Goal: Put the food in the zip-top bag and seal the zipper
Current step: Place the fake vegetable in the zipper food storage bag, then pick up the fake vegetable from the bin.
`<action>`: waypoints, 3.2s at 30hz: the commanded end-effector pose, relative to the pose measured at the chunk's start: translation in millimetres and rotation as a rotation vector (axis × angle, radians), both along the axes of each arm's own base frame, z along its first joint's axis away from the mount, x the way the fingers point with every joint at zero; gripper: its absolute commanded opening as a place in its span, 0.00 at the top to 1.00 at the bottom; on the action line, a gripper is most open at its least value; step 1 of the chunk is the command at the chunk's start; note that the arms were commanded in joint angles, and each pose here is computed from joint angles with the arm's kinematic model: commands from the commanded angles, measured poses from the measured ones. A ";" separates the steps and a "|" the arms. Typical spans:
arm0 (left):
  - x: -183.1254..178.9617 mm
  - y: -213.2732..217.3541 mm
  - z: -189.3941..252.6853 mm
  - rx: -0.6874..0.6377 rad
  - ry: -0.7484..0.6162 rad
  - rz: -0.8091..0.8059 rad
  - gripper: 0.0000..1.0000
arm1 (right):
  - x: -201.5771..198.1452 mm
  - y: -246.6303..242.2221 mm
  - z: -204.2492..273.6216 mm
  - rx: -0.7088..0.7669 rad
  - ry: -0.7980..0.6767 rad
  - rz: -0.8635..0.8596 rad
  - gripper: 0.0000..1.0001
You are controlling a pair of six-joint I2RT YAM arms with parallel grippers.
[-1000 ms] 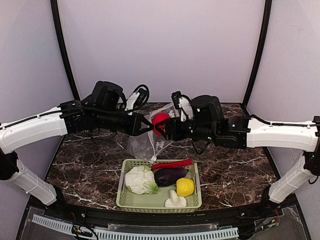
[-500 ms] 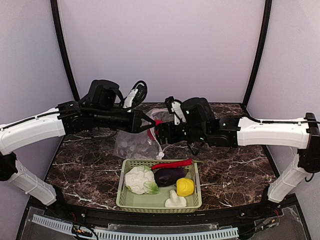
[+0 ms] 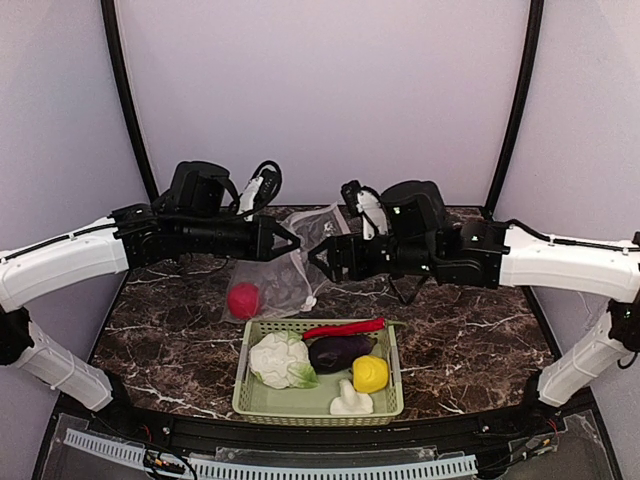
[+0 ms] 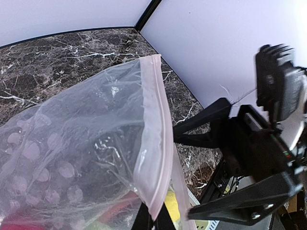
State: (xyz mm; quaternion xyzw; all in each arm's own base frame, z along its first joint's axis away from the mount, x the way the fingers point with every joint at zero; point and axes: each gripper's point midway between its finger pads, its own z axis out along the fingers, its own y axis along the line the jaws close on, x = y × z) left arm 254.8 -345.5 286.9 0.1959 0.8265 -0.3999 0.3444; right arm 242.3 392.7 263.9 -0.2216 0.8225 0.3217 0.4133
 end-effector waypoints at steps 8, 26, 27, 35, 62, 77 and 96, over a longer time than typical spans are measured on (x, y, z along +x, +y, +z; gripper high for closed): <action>7.7 11.3 -4.7 -0.003 -0.001 0.038 0.99 | -30.3 -33.1 39.2 0.119 0.036 0.021 0.15; 32.8 81.3 -14.2 0.100 -0.012 0.192 0.99 | -117.3 55.8 -90.1 -0.220 0.063 0.305 0.30; 31.8 83.8 -11.6 0.100 -0.019 0.194 0.99 | -115.7 59.2 -97.0 -0.229 0.065 0.303 0.30; 31.7 108.6 -6.9 0.125 -0.026 0.259 0.99 | -91.6 73.5 -124.6 -0.260 0.103 0.292 0.33; 25.7 112.5 -3.7 0.077 -0.014 0.251 0.99 | -70.3 91.4 -175.3 -0.268 0.238 0.340 0.44; 23.4 114.9 -1.8 0.078 -0.017 0.254 0.99 | -72.6 96.0 -167.2 -0.242 0.248 0.365 0.68; 23.4 121.5 -2.0 0.106 -0.033 0.272 0.99 | -84.1 83.7 -65.4 -0.024 0.198 0.379 1.00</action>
